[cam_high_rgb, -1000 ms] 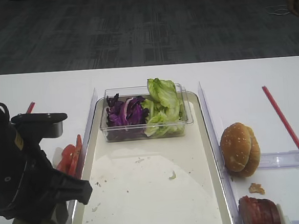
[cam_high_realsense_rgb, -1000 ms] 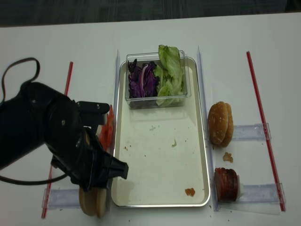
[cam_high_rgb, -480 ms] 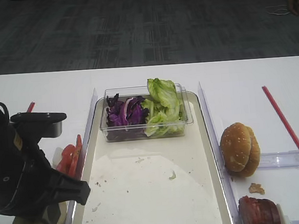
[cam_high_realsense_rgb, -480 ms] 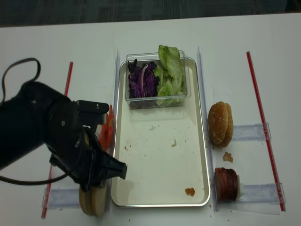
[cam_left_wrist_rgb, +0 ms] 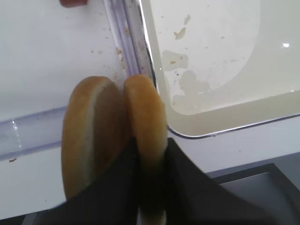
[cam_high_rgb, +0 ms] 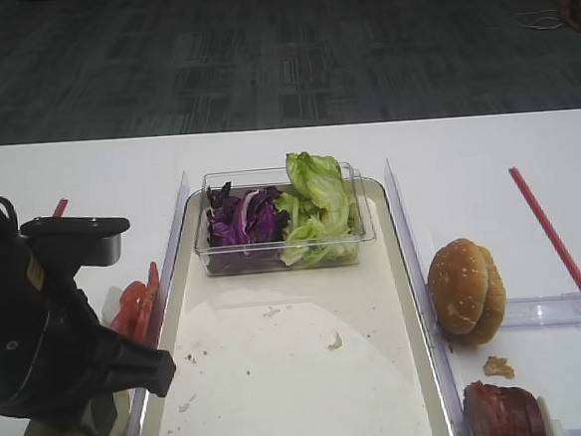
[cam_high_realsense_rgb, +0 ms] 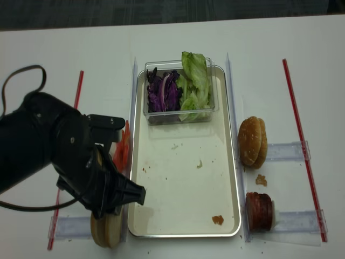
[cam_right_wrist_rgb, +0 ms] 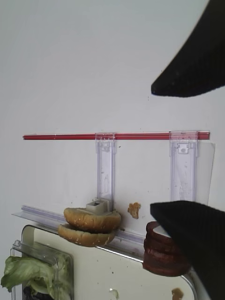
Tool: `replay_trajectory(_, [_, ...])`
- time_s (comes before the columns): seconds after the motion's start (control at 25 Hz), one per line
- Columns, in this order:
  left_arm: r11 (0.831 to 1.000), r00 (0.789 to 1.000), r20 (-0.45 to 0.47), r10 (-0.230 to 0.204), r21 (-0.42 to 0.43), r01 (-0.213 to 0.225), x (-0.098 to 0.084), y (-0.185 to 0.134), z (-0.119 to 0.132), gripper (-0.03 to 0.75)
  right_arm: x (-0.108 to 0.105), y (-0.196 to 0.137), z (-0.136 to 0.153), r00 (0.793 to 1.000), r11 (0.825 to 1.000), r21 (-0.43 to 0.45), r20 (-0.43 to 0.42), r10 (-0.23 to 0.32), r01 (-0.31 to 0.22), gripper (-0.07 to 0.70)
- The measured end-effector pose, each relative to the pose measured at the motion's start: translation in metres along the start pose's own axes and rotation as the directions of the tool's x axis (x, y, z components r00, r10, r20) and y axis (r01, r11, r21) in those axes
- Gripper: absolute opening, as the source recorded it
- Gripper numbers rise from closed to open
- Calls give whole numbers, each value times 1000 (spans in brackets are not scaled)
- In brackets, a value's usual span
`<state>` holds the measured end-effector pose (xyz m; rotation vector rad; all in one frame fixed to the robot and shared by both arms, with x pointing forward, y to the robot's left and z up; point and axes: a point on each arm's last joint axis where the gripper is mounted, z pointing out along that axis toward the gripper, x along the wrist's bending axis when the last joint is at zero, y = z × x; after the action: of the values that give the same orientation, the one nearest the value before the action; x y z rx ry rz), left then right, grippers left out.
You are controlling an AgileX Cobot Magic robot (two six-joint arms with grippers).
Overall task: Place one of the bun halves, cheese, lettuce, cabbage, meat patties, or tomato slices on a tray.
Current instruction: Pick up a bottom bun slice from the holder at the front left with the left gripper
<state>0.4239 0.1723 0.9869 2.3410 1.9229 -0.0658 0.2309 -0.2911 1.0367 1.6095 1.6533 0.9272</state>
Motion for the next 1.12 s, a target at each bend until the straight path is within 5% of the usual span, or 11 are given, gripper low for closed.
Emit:
replay_trajectory(0.44, [1000,1000,-16,16,17,-16,-5,9,-24,92,0,0,0,1000,1000,0,0,2,-2,491])
replay_trajectory(0.92, [990,994,68,83,-121,-74,-16,26,-38,91,0,0,0,1000,1000,0,1,2,-2,491])
replay_trajectory(1.12, [985,987,138,86,-159,-64,-23,29,-39,90,0,0,0,1000,1000,0,1,2,-2,491])
